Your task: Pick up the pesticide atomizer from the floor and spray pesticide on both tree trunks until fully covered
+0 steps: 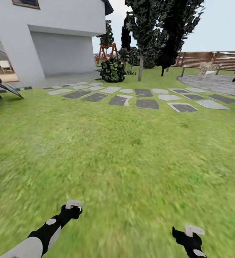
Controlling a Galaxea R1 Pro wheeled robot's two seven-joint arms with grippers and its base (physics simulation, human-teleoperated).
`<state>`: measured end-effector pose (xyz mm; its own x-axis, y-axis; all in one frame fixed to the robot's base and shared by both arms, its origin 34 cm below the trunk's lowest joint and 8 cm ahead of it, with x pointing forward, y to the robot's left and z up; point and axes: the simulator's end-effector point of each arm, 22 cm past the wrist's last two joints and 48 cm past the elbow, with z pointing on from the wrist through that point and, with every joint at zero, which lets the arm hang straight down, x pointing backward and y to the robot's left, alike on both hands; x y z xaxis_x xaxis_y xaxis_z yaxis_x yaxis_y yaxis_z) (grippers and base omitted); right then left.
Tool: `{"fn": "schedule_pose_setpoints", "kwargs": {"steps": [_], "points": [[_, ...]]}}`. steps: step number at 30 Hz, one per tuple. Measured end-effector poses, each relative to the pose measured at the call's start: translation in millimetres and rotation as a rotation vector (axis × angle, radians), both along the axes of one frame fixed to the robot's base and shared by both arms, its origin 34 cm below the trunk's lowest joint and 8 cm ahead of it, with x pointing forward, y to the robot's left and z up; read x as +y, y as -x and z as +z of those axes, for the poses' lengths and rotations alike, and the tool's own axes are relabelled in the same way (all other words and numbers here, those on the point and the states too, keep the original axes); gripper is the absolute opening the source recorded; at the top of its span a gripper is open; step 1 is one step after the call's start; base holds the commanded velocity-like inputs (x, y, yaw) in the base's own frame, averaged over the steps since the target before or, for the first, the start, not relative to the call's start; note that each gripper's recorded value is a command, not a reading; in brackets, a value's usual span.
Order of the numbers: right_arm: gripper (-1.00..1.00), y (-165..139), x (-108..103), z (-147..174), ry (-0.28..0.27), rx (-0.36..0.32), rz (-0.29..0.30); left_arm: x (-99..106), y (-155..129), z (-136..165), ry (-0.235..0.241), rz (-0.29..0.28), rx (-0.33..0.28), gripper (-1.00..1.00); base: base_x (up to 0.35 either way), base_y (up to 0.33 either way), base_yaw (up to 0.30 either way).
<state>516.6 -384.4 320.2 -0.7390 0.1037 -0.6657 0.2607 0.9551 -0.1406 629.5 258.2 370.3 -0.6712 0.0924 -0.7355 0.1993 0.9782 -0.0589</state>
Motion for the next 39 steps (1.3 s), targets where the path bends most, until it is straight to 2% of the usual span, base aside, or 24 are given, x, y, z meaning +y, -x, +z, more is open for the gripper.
{"fn": "schedule_pose_setpoints", "kwargs": {"steps": [39], "points": [[1.00, 0.0, 1.1, -0.2, -0.001, 0.000, 0.000, 1.5, -0.2, 0.1, -0.001, 0.004, 0.000, -1.00, 0.012, -0.277, -0.292]]}}
